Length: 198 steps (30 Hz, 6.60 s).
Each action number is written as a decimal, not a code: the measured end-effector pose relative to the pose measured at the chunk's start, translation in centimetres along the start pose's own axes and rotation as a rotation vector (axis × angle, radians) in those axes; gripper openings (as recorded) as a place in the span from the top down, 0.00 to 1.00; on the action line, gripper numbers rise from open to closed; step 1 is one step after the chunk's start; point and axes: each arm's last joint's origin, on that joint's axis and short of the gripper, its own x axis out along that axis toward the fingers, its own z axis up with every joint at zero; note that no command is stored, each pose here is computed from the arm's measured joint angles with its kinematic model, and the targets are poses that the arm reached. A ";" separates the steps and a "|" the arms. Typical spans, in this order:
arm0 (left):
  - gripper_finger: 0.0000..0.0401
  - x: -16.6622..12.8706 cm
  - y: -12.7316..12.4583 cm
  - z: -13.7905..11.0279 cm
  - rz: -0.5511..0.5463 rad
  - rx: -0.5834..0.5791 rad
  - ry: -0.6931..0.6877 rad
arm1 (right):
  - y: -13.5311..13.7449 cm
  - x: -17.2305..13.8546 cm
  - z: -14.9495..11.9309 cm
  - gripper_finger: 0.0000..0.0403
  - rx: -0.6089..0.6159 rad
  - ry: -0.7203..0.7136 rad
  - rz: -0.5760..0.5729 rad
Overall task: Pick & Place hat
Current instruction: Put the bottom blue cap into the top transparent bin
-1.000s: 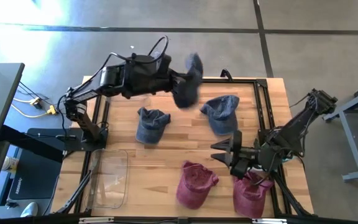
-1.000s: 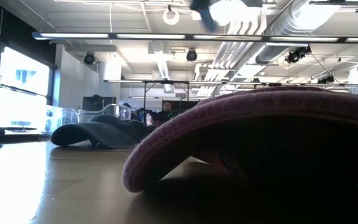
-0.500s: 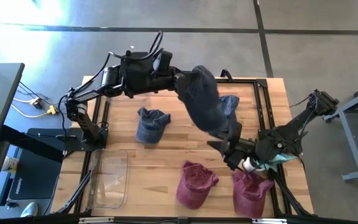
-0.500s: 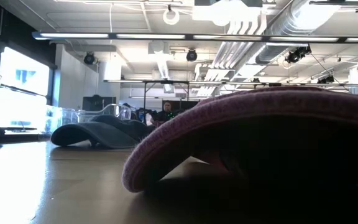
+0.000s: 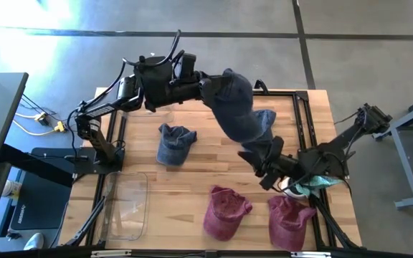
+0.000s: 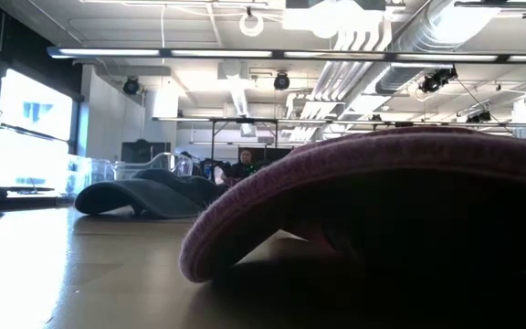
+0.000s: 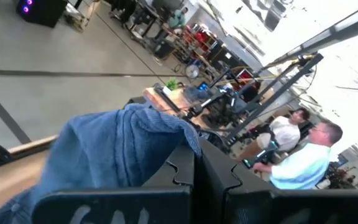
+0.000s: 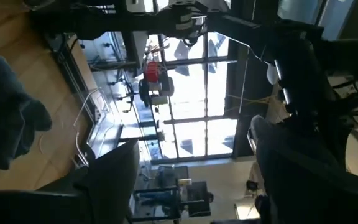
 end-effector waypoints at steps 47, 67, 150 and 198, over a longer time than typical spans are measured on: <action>1.00 0.0 0.2 -1.8 -0.040 0.195 0.190 | -1.5 1.7 -2.5 0.95 0.342 0.328 -0.160; 0.79 -2.1 6.2 -3.0 0.250 0.362 0.733 | 1.4 3.7 -4.8 0.99 1.566 0.283 0.839; 0.38 0.3 11.4 -14.8 0.233 0.524 0.819 | 7.8 14.1 -17.9 0.98 1.668 0.377 1.196; 1.00 5.9 24.9 -16.3 0.315 -0.345 0.715 | -0.9 -1.1 -8.7 0.78 1.459 0.354 0.972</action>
